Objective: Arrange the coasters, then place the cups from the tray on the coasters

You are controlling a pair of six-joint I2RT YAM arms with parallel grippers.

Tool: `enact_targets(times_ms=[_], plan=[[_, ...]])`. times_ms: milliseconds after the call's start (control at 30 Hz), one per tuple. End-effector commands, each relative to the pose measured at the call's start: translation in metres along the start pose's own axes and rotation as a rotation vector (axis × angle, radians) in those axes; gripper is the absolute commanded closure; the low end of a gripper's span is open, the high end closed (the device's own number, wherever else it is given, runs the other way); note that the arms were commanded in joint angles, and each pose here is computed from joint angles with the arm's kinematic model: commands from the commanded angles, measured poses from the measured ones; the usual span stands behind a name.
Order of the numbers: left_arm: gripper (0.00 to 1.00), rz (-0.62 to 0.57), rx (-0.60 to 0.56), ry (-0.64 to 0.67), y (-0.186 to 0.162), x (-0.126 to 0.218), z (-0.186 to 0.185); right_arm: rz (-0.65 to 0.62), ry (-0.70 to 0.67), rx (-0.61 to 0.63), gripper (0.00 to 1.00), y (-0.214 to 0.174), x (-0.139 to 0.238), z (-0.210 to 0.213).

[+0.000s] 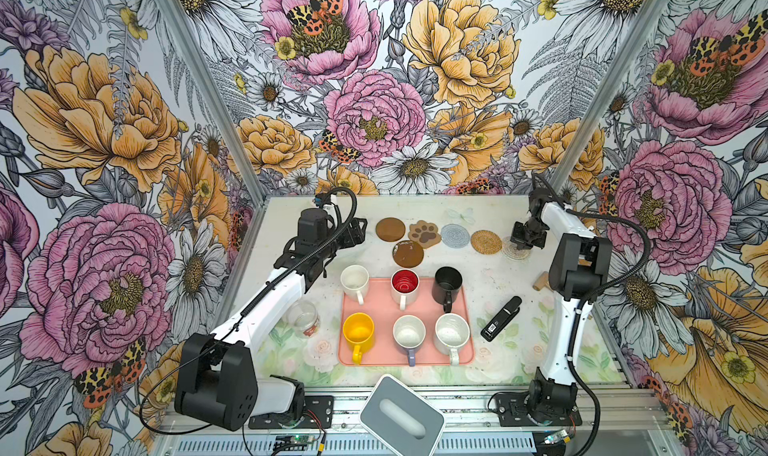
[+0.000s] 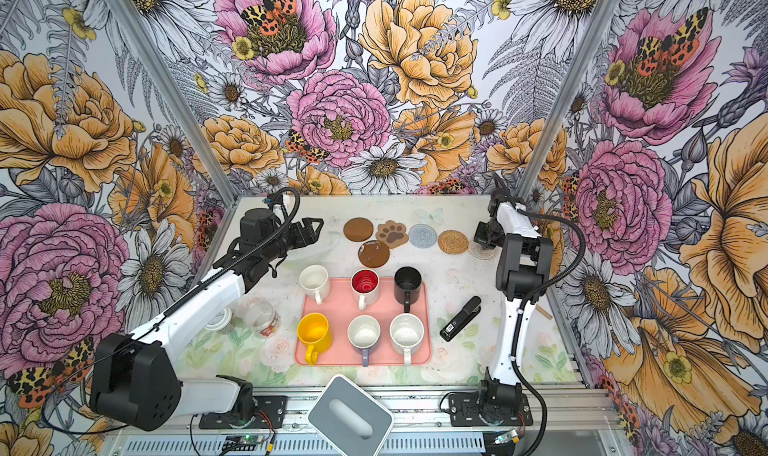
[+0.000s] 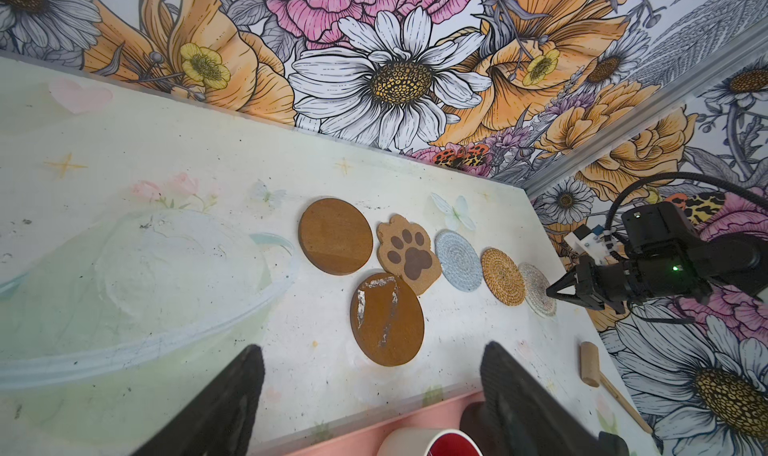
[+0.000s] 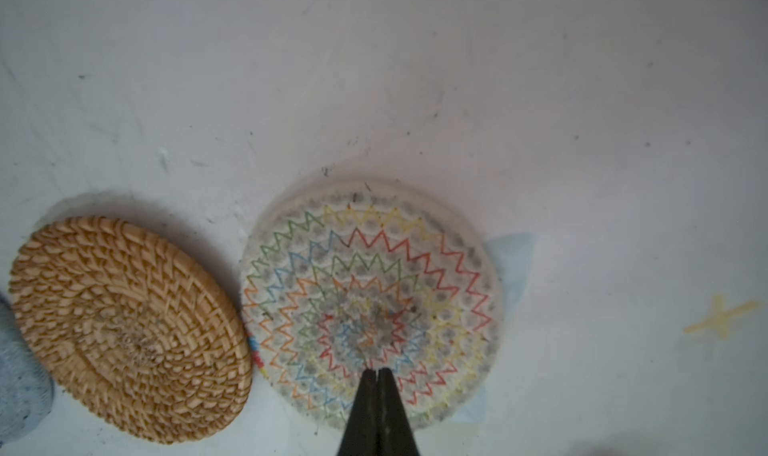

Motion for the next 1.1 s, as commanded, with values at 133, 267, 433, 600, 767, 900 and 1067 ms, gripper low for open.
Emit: enact_targets(times_ms=[133, 267, 433, 600, 767, 900, 1067], plan=[[0.17, -0.025, 0.008, 0.015, 0.006, 0.003, 0.005, 0.013, -0.039, -0.023, 1.00, 0.010, -0.022, -0.014], [0.17, -0.025, 0.008, 0.016, 0.007, 0.002, 0.005, 0.015, -0.047, -0.044, 1.00, 0.017, -0.029, -0.019], [0.17, -0.021, 0.006, 0.016, 0.007, -0.002, 0.006, 0.015, -0.042, -0.059, 1.00, 0.024, -0.033, -0.020], [0.17, -0.008, 0.009, 0.014, 0.005, -0.007, 0.006, 0.023, -0.023, -0.071, 1.00, 0.028, -0.039, -0.013], [0.17, -0.004, 0.011, 0.015, 0.004, -0.009, 0.007, 0.023, -0.009, -0.056, 1.00, 0.029, -0.038, -0.006], [0.17, -0.003, 0.011, 0.013, 0.005, -0.010, 0.006, 0.029, 0.013, -0.045, 1.00, 0.028, -0.037, 0.002], [0.17, -0.005, 0.012, 0.014, 0.005, -0.009, 0.006, 0.042, 0.023, -0.018, 1.00, 0.022, -0.037, 0.014]])
Point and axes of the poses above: each gripper's point midway between its finger pads, its own x axis back along the fingers, its own z axis along the line the jaws close on, y = z × x, the point moved 1 cm from there along x, back along the fingers, and after that the axes turned 10 degrees about -x, right-handed, at the moved point
